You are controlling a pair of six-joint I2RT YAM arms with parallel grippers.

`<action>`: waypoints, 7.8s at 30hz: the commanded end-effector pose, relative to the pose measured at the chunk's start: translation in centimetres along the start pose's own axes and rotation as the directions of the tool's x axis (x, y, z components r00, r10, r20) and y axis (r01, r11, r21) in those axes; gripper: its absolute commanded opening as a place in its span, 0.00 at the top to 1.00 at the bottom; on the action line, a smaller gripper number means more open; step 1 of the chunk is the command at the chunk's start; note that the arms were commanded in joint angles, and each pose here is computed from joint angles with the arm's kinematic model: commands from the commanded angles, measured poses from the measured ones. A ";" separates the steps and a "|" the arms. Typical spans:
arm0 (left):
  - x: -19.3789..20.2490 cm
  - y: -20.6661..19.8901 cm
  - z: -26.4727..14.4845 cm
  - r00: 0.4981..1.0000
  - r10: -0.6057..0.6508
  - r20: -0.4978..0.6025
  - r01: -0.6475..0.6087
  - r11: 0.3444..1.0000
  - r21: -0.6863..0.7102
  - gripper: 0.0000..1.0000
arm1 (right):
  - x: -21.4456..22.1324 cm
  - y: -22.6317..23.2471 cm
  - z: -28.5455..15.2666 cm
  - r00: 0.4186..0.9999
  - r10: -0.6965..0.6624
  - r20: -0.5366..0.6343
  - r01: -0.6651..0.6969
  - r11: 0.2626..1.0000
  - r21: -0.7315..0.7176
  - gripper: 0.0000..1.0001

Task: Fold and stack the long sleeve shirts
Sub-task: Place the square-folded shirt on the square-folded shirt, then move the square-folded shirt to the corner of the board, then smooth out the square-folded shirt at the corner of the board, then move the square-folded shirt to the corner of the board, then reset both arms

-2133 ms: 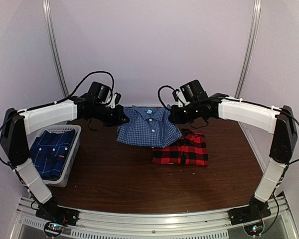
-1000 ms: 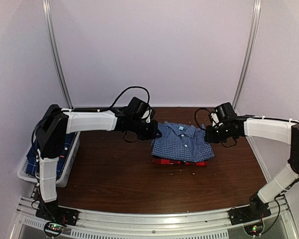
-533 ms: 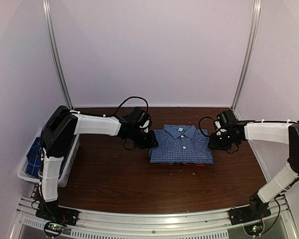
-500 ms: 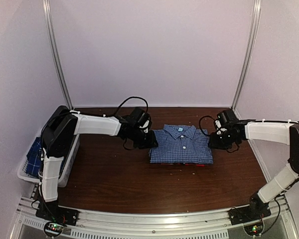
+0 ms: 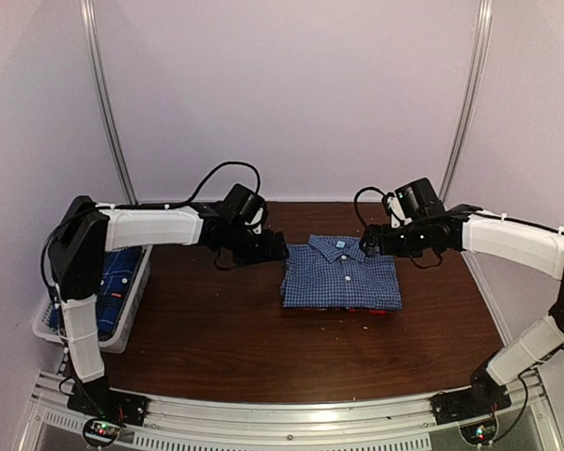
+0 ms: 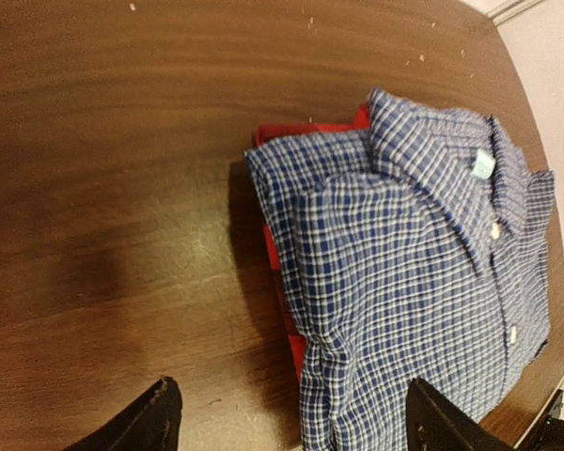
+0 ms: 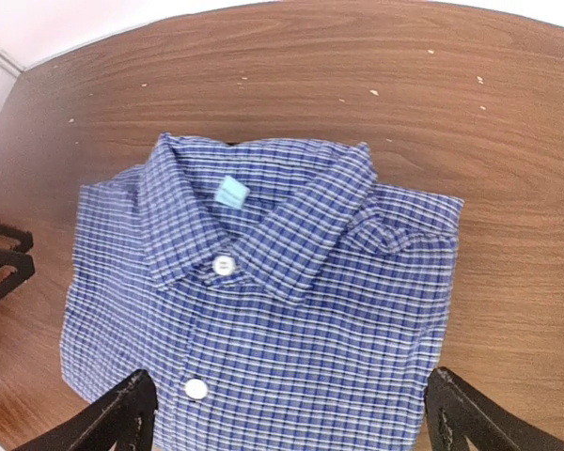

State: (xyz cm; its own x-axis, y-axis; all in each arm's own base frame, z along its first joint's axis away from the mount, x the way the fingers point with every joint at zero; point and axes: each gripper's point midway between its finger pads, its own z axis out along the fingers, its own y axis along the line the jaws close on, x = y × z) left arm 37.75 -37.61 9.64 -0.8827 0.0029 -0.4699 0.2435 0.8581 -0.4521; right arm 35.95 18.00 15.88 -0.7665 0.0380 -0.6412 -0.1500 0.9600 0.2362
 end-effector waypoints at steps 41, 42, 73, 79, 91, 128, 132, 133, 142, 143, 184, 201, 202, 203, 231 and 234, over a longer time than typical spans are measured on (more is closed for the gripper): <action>-2.5 3.7 -16.9 0.936 0.029 0.350 -0.007 0.998 -0.064 0.02 | 3.4 22.6 18.5 0.978 -0.132 -0.164 0.073 0.943 -0.324 0.00; -2.4 3.7 -16.9 0.936 0.030 0.350 -0.008 0.998 -0.065 0.02 | 3.8 21.9 18.7 0.978 -0.121 -0.173 0.062 0.948 -0.312 0.00; -2.7 2.3 -14.4 0.956 0.009 0.294 -0.008 1.000 -0.005 0.02 | 7.0 -1.4 8.4 0.939 0.337 -0.073 -0.340 0.940 -0.039 0.00; -2.6 2.0 -14.3 0.959 0.004 0.284 -0.007 1.000 0.011 0.02 | 9.2 -3.5 5.2 0.923 0.381 -0.048 -0.382 0.924 -0.027 0.00; -2.5 1.7 -13.9 0.962 -0.004 0.275 -0.004 1.000 0.028 0.02 | 13.7 -5.8 1.8 0.920 0.384 -0.074 -0.385 0.923 0.004 0.00; -1.8 1.7 -13.7 0.966 -0.015 0.257 0.003 0.999 0.049 0.03 | 13.9 5.3 -0.9 0.982 0.140 -0.130 -0.154 0.982 -0.107 0.00; -2.0 1.5 -13.7 0.966 -0.014 0.259 0.000 0.998 0.055 0.02 | 10.4 5.8 0.6 0.991 0.094 -0.093 -0.102 0.991 -0.089 0.00; -2.0 1.5 -13.6 0.966 -0.015 0.259 0.001 0.999 0.054 0.02 | 9.2 5.8 1.1 0.993 0.090 -0.078 -0.097 0.992 -0.087 0.00; -1.9 1.8 -13.7 0.965 -0.008 0.264 -0.003 0.999 0.040 0.02 | 2.8 4.4 8.3 0.992 0.074 -0.101 -0.080 0.995 -0.059 0.00; -1.9 1.8 -13.7 0.964 -0.007 0.264 -0.003 0.999 0.040 0.02 | 2.9 4.2 9.0 0.991 0.076 -0.115 -0.082 0.995 -0.051 0.00; -1.8 1.9 -13.1 0.968 -0.002 0.252 -0.008 0.999 0.036 0.02 | 0.9 0.9 0.7 0.986 0.154 0.064 -0.148 0.985 -0.092 0.00; -2.8 0.5 -15.2 0.940 0.055 0.337 -0.090 0.992 0.091 0.02 | -4.7 9.1 -7.4 0.947 0.159 0.280 -0.053 0.934 -0.353 0.00; -2.8 0.5 -15.3 0.937 0.060 0.345 -0.098 0.991 0.094 0.02 | -4.8 9.6 -7.7 0.943 0.159 0.292 -0.044 0.931 -0.362 0.00; -2.9 0.3 -15.6 0.932 0.065 0.357 -0.107 0.989 0.098 0.02 | -4.9 9.9 -8.1 0.938 0.160 0.307 -0.038 0.929 -0.368 0.00; -3.6 0.4 -18.5 0.889 0.094 0.447 -0.142 0.987 0.076 0.02 | -6.7 8.9 -11.7 0.869 0.208 0.448 -0.035 0.931 -0.364 0.00; -3.6 0.4 -18.4 0.889 0.095 0.448 -0.143 0.987 0.075 0.02 | -7.0 8.5 -12.0 0.859 0.212 0.465 -0.043 0.936 -0.348 0.00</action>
State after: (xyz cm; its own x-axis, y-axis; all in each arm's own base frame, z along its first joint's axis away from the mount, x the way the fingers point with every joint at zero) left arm 33.28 -28.11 23.49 -0.6336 -0.1230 -0.7638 0.3793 0.8111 -0.4453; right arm 32.41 23.58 29.83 -0.4562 0.3280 -0.8272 -0.3482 0.7897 0.5052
